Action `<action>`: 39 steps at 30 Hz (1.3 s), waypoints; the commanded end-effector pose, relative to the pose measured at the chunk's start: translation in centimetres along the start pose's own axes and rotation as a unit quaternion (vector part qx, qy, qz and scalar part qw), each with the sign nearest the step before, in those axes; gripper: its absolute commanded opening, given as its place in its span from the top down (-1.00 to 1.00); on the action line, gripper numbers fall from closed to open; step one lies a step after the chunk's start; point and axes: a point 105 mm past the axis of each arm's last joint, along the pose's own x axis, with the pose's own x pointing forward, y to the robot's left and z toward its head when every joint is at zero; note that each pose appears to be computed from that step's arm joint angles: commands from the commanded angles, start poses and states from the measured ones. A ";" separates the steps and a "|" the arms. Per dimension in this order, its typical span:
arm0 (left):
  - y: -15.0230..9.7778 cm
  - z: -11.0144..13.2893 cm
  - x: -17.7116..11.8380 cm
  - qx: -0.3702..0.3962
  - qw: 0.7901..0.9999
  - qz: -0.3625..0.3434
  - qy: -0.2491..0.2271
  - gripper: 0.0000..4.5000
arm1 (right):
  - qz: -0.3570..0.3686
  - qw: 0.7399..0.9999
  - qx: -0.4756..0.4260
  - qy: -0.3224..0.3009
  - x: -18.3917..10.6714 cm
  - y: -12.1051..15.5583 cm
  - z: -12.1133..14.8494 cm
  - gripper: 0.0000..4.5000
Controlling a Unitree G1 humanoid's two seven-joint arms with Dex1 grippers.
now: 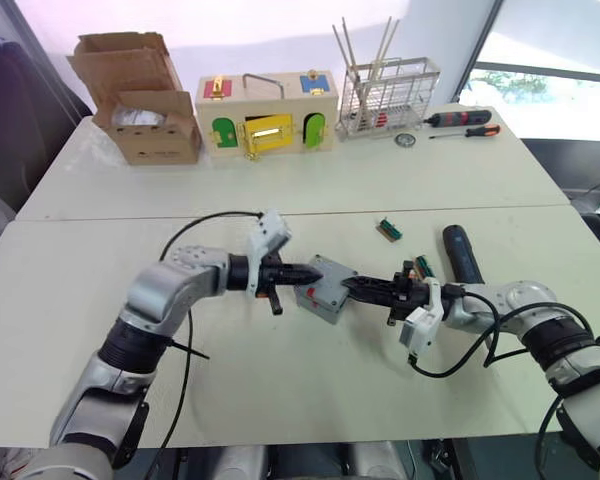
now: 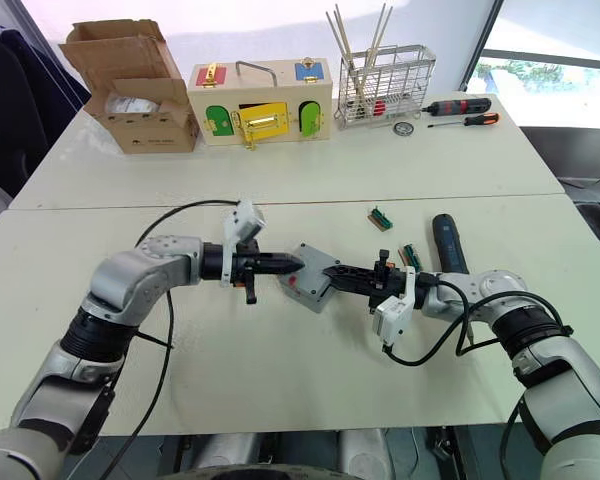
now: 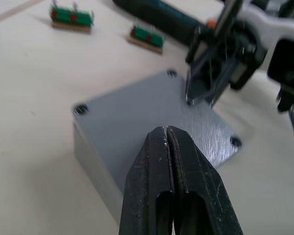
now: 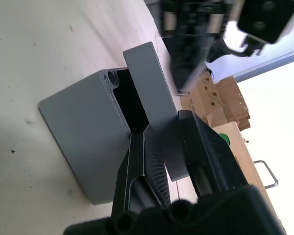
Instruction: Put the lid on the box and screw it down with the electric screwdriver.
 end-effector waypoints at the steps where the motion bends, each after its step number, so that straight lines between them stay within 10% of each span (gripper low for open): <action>1: 0.2 -1.9 0.7 0.027 0.998 0.008 0.053 1.00 | 0.045 0.999 0.018 -0.006 -0.7 2.0 0.7 0.72; 10: -0.1 -4.0 1.4 0.015 0.996 -0.002 0.085 1.00 | 0.051 0.999 0.010 0.009 -1.4 1.3 0.2 -0.83; 39: 0.9 -5.2 0.9 0.007 0.995 0.037 0.092 1.00 | 0.103 0.995 0.016 0.006 -1.6 1.1 0.8 -0.83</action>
